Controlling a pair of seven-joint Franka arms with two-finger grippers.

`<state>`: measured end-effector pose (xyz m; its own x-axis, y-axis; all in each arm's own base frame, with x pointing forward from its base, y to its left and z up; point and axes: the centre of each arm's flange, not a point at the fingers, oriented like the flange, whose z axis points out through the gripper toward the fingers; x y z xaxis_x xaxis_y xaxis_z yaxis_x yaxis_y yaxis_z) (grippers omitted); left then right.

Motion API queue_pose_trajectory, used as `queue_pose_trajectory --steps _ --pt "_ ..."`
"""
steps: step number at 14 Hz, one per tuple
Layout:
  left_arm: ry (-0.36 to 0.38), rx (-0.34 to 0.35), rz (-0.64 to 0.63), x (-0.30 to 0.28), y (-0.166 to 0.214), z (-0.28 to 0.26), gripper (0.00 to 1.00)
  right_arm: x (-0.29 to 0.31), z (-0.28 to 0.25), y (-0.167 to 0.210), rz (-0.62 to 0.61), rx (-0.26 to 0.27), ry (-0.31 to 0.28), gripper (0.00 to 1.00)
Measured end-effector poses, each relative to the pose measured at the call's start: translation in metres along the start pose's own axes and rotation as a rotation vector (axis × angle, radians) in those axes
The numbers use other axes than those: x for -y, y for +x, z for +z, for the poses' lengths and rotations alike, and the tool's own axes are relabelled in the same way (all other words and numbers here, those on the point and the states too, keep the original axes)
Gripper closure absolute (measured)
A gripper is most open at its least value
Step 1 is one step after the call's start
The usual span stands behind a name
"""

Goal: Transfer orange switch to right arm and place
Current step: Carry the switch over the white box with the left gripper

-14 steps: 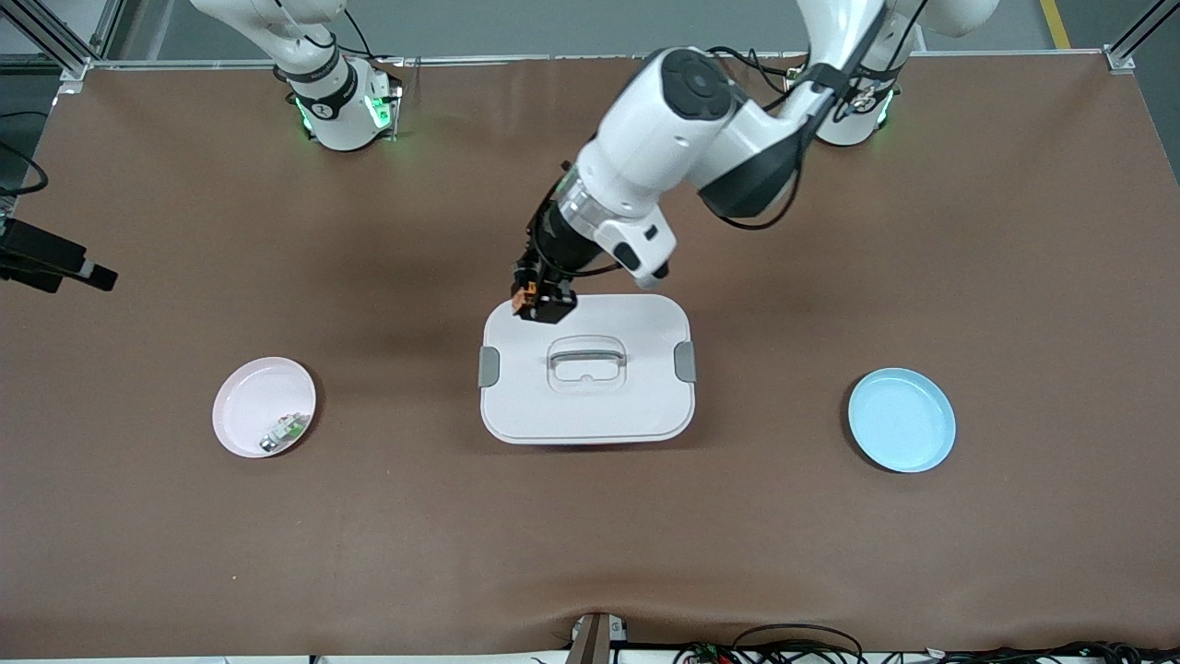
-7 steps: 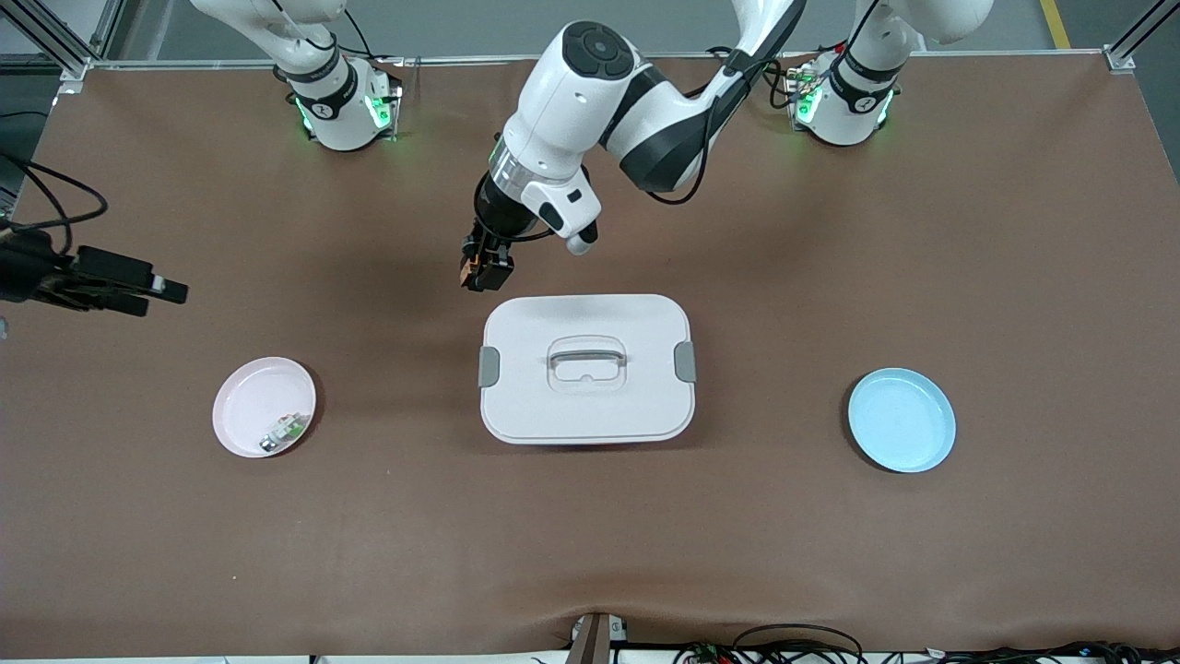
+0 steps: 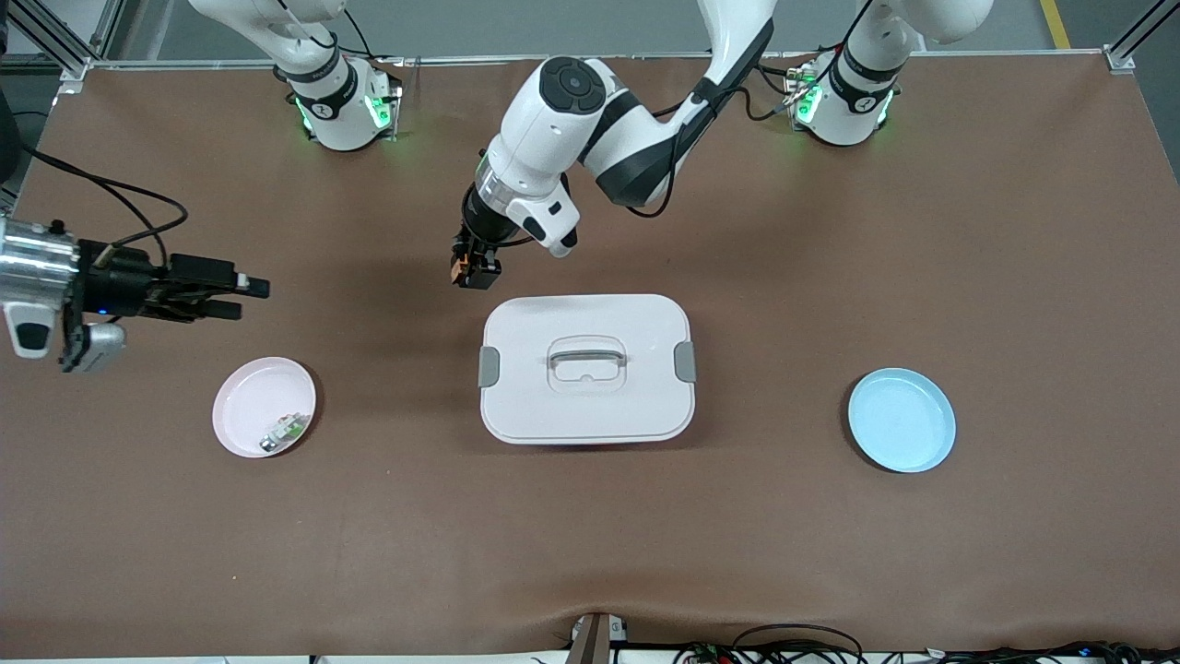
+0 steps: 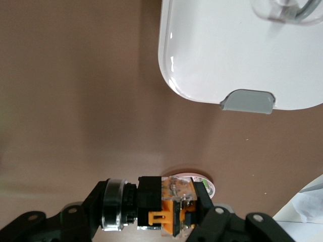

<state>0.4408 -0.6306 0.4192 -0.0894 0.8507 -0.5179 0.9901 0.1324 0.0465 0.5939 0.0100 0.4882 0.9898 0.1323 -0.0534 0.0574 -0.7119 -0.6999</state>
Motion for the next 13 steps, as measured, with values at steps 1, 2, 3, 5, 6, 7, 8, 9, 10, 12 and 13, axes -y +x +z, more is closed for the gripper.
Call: queue_pose_trajectory --steps 1,2,3,5,6,7,8,9,10,12,13 --pt "0.004 0.000 0.023 0.002 -0.001 0.000 0.27 -0.007 0.011 -0.002 -0.010 0.004 0.024 0.00" --pt "0.007 -0.002 0.055 0.002 -0.002 -0.001 0.27 -0.013 0.022 -0.004 -0.012 0.012 0.038 0.00" --pt "0.013 -0.005 0.089 0.003 -0.002 -0.003 0.27 -0.016 0.032 -0.006 -0.009 0.026 0.050 0.00" --pt "0.019 -0.007 0.119 0.003 -0.004 -0.008 0.27 -0.016 0.056 -0.008 0.007 0.039 0.091 0.00" --pt "0.021 -0.008 0.125 0.002 -0.004 -0.011 0.27 -0.015 0.069 -0.009 0.018 0.047 0.119 0.00" --pt "0.024 -0.011 0.128 0.002 -0.005 -0.013 0.27 -0.013 0.082 -0.011 0.026 0.053 0.141 0.00" --pt "0.027 -0.013 0.130 0.002 -0.005 -0.015 0.27 -0.011 0.094 -0.011 0.032 0.051 0.154 0.00" --pt "0.029 -0.015 0.131 0.001 -0.004 -0.016 0.27 -0.008 0.106 -0.012 0.039 0.044 0.164 0.00" --pt "0.031 -0.016 0.131 0.001 -0.004 -0.016 0.27 -0.004 0.116 -0.013 0.045 0.035 0.174 0.00" --pt "0.032 -0.017 0.131 0.002 -0.004 -0.016 0.27 0.000 0.124 -0.020 0.055 0.026 0.186 0.00" --pt "0.032 -0.017 0.131 0.002 -0.004 -0.016 0.27 0.000 0.124 -0.025 0.063 0.020 0.199 0.00"
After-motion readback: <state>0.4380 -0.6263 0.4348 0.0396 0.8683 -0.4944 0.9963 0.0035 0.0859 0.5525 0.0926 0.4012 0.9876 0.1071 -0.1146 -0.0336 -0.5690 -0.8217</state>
